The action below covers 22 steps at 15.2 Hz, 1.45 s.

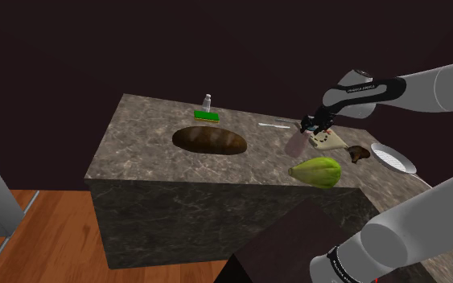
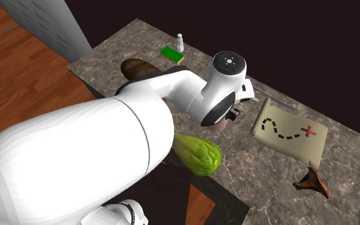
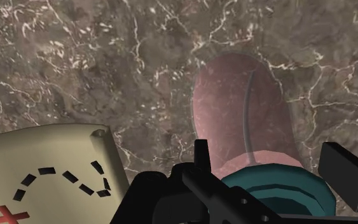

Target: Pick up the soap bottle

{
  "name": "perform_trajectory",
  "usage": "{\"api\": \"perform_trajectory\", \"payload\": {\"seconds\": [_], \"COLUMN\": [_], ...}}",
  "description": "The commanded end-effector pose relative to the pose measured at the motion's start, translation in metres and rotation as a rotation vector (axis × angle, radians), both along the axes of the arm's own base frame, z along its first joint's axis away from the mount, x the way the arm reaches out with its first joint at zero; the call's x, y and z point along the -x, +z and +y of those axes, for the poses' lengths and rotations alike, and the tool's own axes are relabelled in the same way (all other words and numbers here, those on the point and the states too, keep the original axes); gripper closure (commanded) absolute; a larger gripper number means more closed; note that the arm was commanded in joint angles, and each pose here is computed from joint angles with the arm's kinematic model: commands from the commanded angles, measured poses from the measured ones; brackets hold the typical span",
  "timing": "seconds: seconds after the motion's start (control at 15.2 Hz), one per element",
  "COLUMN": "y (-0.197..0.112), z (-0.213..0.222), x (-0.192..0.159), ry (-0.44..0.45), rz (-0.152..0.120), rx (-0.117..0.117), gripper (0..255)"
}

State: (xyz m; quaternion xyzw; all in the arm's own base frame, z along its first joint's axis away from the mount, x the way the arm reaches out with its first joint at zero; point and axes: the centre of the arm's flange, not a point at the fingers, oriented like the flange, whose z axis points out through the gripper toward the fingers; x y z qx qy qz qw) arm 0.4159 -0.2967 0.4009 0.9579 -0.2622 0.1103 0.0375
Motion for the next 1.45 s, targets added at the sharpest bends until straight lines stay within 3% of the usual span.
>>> {"api": "perform_trajectory", "payload": {"seconds": [0.0, 0.26, 1.39], "y": [-0.002, -0.001, 0.079], "z": [0.0, 0.0, 0.0], "x": [0.0, -0.001, -0.001], "ry": [-0.001, 0.0, 0.0], "rz": [0.004, 0.004, 0.004], "rx": [-0.002, -0.002, -0.002], "gripper": [255, 255, 255]}}
